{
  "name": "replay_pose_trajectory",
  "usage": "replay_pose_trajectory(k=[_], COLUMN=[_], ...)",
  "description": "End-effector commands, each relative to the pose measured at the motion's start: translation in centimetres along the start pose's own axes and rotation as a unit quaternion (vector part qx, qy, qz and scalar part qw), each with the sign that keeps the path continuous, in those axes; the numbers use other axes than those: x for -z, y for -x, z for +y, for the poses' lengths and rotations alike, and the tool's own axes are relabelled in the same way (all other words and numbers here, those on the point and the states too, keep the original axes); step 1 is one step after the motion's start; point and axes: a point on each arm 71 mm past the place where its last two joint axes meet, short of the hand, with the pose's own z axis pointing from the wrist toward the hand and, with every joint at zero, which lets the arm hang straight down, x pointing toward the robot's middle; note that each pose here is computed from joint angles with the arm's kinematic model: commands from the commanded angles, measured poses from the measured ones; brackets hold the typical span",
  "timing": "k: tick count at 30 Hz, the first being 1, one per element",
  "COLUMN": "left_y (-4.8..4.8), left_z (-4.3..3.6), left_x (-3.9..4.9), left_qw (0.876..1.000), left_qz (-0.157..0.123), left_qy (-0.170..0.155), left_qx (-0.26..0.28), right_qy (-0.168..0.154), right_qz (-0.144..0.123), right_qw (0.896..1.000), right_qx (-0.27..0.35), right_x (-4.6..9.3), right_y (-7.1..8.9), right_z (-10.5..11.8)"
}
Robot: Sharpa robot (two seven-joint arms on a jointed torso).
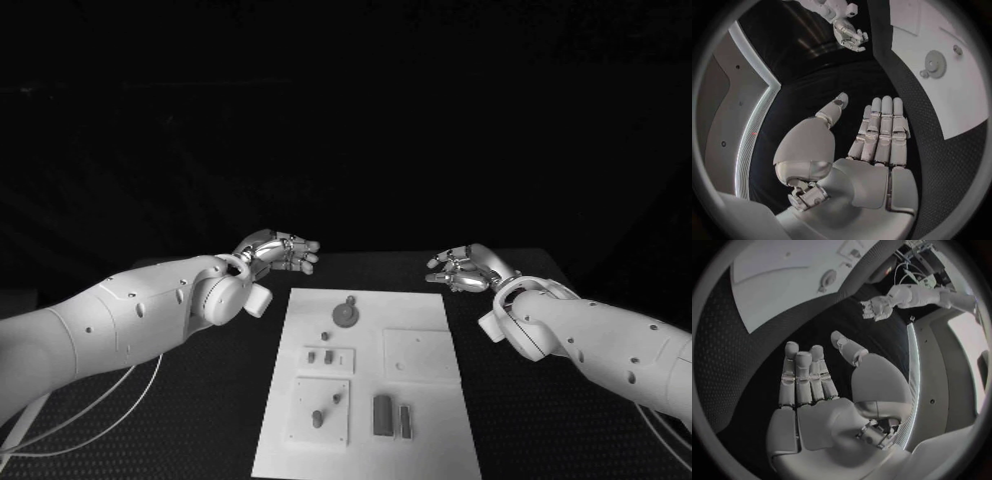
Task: Assemble the parts on the task board
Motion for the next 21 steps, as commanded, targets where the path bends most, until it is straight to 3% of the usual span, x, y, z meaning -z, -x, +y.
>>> replay_pose_trajectory(k=[1, 9, 18, 19, 21], left_y=[0.38, 1.33, 1.43, 1.54, 1.47], left_z=[-0.32, -0.65, -0.67, -0.38, -0.36], left_x=[-0.35, -0.98, -1.34, -1.25, -1.22], left_qw=[1.000, 0.999, 0.999, 0.999, 0.999], left_qz=[-0.013, -0.035, -0.034, -0.037, -0.037], left_qy=[-0.014, -0.024, -0.030, -0.015, -0.016], left_qx=[0.012, 0.016, 0.022, 0.010, 0.010], right_qy=[-0.015, -0.004, 0.005, -0.013, -0.012], right_qz=[0.007, 0.005, -0.010, -0.019, -0.020], right_qw=[0.989, 0.976, 0.974, 0.979, 0.979], right_qx=[-0.149, -0.216, -0.224, -0.202, -0.203], right_x=[-1.3, -3.0, -3.0, -3.0, -3.0], right_y=[1.0, 1.4, 2.4, 2.5, 2.5], right_z=[-1.2, -0.6, -0.6, -0.8, -0.8])
